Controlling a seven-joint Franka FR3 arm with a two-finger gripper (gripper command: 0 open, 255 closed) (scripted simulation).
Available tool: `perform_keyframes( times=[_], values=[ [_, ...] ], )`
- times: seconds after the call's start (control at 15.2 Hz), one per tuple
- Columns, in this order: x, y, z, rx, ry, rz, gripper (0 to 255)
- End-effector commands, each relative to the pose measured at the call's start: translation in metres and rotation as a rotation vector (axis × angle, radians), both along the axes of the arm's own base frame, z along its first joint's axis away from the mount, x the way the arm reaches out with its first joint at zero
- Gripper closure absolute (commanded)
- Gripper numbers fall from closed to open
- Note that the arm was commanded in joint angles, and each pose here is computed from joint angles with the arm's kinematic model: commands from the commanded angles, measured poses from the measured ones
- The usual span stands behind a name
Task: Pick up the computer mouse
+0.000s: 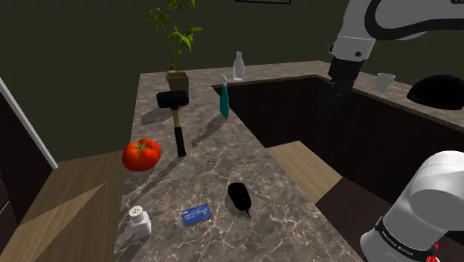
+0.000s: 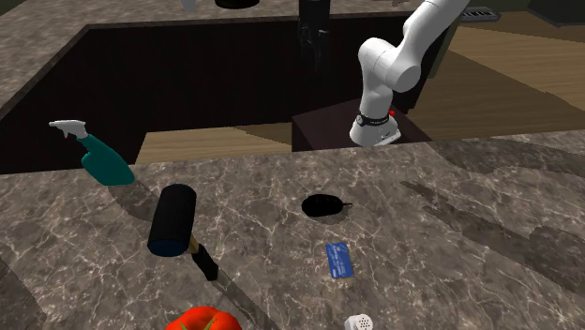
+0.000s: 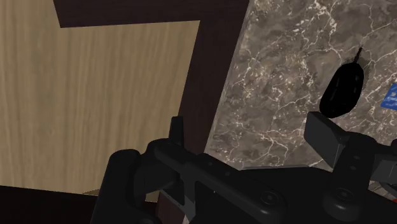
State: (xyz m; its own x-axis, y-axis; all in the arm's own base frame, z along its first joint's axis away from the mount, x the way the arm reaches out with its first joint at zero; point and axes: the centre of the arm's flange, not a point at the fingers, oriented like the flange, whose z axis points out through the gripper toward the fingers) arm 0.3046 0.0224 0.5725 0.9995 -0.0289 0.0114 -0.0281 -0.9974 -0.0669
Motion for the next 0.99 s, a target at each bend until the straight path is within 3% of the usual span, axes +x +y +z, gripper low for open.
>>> perform_keyframes(
  times=[0.0, 0.92],
  values=[
    [0.000, 0.000, 0.000, 0.000, 0.000, 0.000, 0],
    [0.026, 0.144, -0.113, -0.006, -0.021, -0.079, 0]
  ],
)
